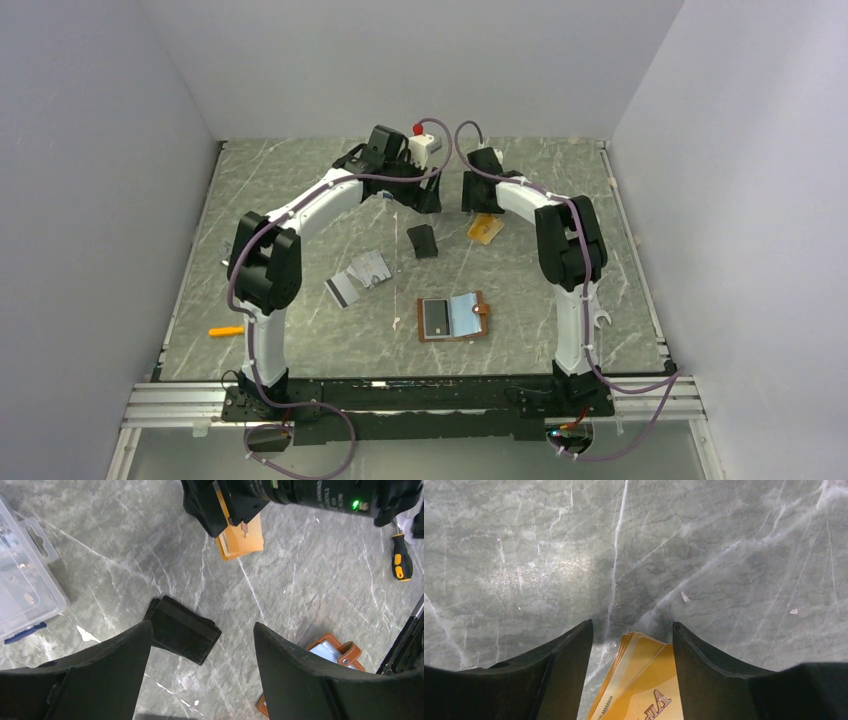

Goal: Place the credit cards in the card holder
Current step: Move the credit card to the center of the board, then pick up the credit card from the center of the board.

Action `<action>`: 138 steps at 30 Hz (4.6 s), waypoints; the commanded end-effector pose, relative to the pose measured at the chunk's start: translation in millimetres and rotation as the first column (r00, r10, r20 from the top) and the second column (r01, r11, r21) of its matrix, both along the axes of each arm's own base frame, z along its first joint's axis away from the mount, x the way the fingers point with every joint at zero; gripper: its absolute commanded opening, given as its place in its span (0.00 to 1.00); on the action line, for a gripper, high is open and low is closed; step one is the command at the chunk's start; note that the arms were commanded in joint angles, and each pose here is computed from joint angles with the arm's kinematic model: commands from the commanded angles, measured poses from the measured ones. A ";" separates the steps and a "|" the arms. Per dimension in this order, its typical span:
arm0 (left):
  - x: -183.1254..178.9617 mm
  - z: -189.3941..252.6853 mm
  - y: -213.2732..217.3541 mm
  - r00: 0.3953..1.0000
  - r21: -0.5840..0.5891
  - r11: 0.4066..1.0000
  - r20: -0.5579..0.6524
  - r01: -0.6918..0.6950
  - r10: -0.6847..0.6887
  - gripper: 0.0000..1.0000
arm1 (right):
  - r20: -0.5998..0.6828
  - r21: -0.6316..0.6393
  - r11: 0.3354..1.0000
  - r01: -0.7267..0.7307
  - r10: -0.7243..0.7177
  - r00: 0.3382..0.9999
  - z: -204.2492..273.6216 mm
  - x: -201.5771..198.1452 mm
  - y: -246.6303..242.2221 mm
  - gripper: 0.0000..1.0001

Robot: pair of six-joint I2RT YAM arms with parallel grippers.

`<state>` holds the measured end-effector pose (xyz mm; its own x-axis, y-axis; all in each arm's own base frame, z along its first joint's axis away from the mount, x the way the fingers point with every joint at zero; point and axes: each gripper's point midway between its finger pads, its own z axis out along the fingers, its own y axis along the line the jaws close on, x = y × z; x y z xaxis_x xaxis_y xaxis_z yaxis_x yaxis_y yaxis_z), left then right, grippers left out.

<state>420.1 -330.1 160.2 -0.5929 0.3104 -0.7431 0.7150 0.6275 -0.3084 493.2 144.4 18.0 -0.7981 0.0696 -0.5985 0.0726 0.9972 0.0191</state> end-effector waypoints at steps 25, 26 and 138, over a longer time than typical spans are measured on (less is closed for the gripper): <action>-20.1 24.0 11.7 0.999 -0.008 0.999 0.031 0.034 -0.034 0.78 | -0.183 0.020 0.999 0.039 -0.034 0.983 -39.5 -100.6 23.4 0.50; -20.2 24.0 12.1 0.999 -0.008 0.999 0.032 0.035 -0.034 0.78 | -0.185 0.023 0.999 0.027 -0.022 0.982 -39.8 -103.6 28.1 0.50; -8.7 -107.3 -71.4 0.953 0.396 0.908 0.196 0.139 -0.231 0.63 | -0.249 0.756 0.425 0.497 -0.516 0.819 -31.8 -175.0 -12.2 0.00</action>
<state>408.4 -402.4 36.9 -0.3539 0.6759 -0.6465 0.8523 0.5177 0.0746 340.5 145.7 15.6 -0.4460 0.8915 -0.0797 0.4620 0.3056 0.8326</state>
